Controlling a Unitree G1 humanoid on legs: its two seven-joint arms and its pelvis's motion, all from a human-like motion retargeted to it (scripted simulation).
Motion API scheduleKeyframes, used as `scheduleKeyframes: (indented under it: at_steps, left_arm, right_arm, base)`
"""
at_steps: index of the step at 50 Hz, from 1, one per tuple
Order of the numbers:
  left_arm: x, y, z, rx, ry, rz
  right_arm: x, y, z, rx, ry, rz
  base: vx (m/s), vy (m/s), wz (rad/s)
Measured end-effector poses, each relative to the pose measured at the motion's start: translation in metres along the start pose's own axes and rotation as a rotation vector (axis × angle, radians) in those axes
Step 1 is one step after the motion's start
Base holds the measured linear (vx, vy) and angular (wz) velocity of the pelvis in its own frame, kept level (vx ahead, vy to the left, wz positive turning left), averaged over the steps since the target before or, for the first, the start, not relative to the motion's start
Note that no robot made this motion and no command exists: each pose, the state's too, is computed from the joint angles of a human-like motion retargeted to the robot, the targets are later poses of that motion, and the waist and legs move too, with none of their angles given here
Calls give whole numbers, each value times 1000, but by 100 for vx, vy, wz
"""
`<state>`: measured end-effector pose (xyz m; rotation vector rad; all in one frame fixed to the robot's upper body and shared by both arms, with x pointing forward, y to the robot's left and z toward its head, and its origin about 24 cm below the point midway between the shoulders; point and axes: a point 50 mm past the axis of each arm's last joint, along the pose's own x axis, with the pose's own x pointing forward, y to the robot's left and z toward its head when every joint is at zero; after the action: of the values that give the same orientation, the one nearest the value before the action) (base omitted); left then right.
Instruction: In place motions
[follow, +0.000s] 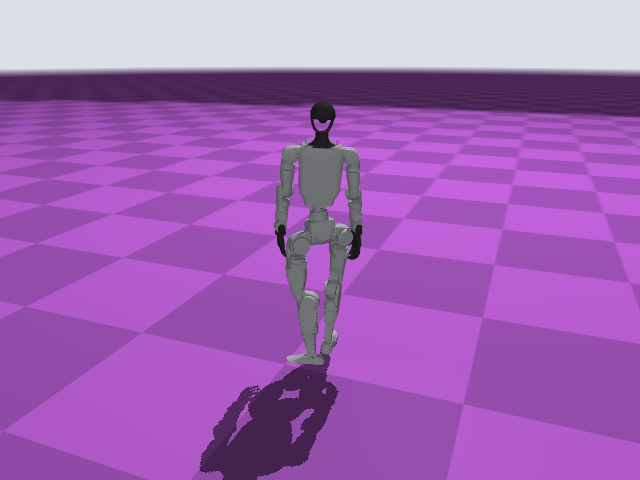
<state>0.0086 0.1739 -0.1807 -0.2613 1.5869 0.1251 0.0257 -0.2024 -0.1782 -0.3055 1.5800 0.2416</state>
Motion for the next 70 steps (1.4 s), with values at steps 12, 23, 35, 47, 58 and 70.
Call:
scheduleKeyframes:
  at_steps: [12,23,35,47,58,70]
  left_arm:
    - [-1,12,-33,-85,71,46]
    - [1,2,-18,-103,5,36]
    - [2,-6,-22,-57,30,26]
    - [1,-1,-13,7,12,20]
    - [0,-2,11,47,-63,6]
    - [1,-3,-15,31,30,8]
  right_arm:
    - [-1,2,18,-21,-75,11]
    - [-2,-15,7,-72,-7,-42]
    - [-3,-19,-7,-20,46,-58]
    - [0,-4,-16,20,51,-24]
    - [1,4,-14,-20,55,0]
    - [0,0,3,-32,-8,-2]
  base:
    - [-20,4,-73]
    - [-19,3,-106]
    - [-3,0,-96]
    - [16,-8,-37]
    - [10,-9,-14]
    - [9,-8,-7]
